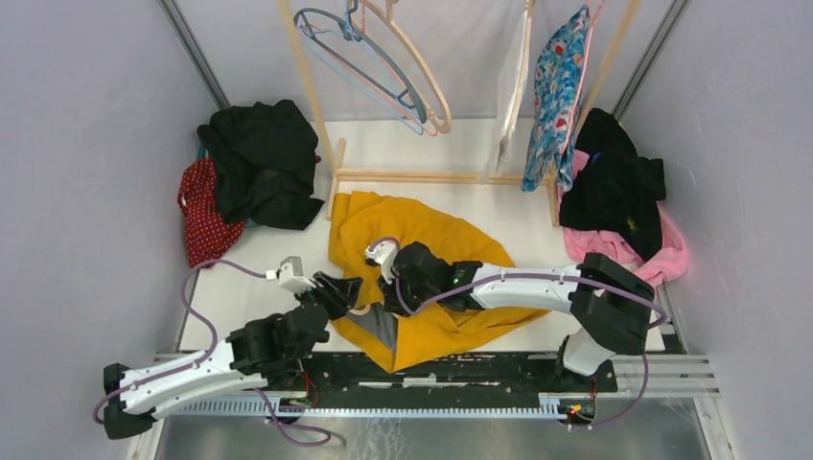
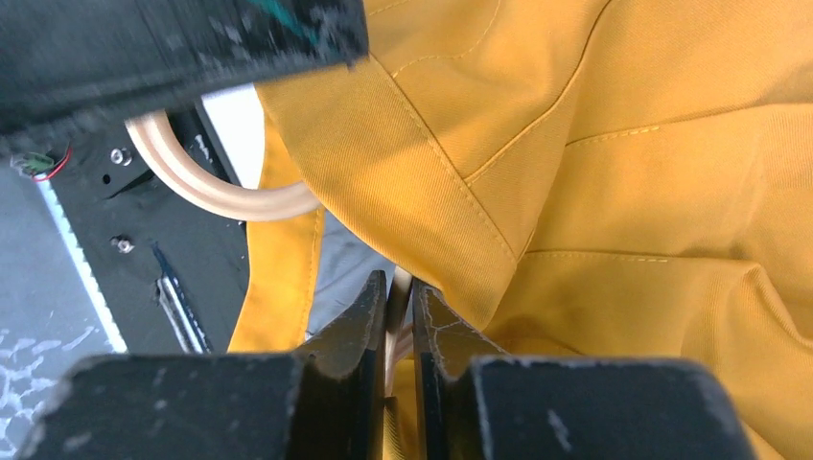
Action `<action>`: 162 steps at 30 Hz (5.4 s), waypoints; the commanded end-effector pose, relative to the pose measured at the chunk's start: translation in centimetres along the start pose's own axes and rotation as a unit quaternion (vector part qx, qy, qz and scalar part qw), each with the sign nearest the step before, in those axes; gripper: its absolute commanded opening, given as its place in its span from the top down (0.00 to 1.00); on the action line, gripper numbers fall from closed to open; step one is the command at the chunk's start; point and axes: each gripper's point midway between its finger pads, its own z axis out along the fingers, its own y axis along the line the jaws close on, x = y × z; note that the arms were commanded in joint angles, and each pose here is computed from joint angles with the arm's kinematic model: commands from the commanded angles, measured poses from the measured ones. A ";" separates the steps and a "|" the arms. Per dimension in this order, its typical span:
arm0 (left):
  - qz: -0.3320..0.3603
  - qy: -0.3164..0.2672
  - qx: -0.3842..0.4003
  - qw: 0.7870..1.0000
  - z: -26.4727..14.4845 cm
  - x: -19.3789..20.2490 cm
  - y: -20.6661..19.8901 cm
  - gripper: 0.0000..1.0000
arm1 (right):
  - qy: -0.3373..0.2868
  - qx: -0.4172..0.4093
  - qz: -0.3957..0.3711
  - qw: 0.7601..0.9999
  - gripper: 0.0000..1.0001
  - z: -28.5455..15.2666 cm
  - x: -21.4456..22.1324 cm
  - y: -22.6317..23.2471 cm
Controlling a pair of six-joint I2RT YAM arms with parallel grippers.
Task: Place the skirt on the hanger
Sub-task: Hang the skirt on the hanger.
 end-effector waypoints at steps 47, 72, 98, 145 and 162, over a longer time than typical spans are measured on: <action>0.069 0.054 -0.210 0.974 7.0 0.7 7.3 0.54 | 0.004 -0.048 0.009 0.999 0.99 -8.6 8.0 1.4; 0.048 0.107 -0.187 0.975 9.1 0.7 7.2 0.27 | 0.018 -0.053 0.012 0.998 0.99 -8.4 8.8 1.5; 0.034 0.056 -0.178 0.982 12.8 -4.7 5.9 0.97 | 0.028 -0.066 0.014 0.997 0.99 -9.5 9.2 2.1; 0.096 0.066 -0.131 0.985 12.3 -9.7 0.2 0.64 | -0.035 -0.185 0.090 0.978 0.99 -14.0 -0.1 9.4; 0.126 0.010 -0.123 0.984 7.8 -15.9 -4.4 0.61 | -0.151 -0.269 0.156 0.938 0.99 -20.3 -8.4 9.5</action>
